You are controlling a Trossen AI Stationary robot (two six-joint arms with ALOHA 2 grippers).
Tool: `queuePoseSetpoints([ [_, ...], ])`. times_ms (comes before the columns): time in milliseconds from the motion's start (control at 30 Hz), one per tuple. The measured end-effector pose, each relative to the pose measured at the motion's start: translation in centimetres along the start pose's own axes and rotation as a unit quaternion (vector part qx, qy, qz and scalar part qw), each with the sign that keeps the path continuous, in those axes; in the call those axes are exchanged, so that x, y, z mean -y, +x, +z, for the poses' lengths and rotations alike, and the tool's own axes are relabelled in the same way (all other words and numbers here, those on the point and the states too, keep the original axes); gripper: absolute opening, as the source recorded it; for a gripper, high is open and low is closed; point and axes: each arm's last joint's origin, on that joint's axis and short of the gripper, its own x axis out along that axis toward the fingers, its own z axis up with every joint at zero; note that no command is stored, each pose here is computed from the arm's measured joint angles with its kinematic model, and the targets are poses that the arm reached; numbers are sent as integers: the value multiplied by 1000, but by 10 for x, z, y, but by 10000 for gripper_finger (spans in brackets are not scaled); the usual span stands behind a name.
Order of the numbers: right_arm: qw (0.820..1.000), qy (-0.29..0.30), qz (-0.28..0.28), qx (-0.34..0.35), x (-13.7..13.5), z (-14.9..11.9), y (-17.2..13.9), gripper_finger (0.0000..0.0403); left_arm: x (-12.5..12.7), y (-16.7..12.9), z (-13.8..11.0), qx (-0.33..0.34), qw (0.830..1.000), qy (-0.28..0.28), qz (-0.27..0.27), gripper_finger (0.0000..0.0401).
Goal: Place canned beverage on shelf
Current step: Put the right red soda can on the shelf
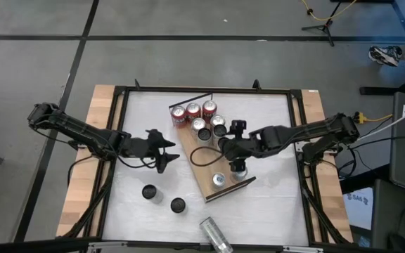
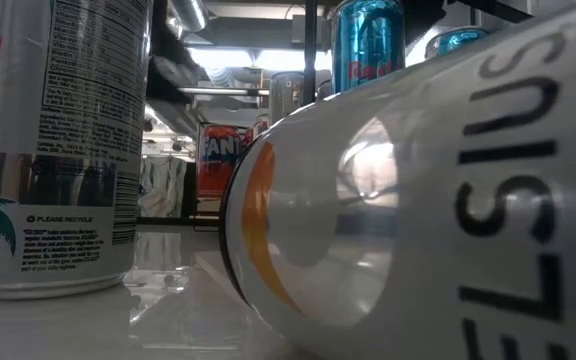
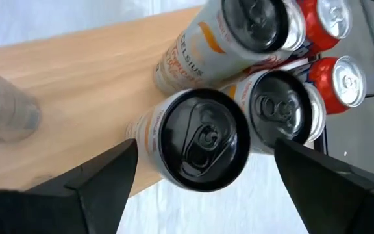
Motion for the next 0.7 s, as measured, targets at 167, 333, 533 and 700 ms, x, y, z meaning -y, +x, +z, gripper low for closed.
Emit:
queuePoseSetpoints([
  [167, 1000, 7, 14, 16, 3, 6, -8, 358, 12, -2, 14, 56, 995, 12, -81, 279],
  [333, 999, 14, 37, 34, 5, 12, -17, 358, 23, -7, 29, 116, 981, 13, -156, 279],
  [533, 997, 20, 60, 52, 5, 17, -20, 358, 40, -16, 51, 101, 978, 26, -183, 279],
  [700, 994, 23, 83, 65, 4, 19, -20, 358, 69, -20, 70, 74, 977, 95, -178, 279],
])
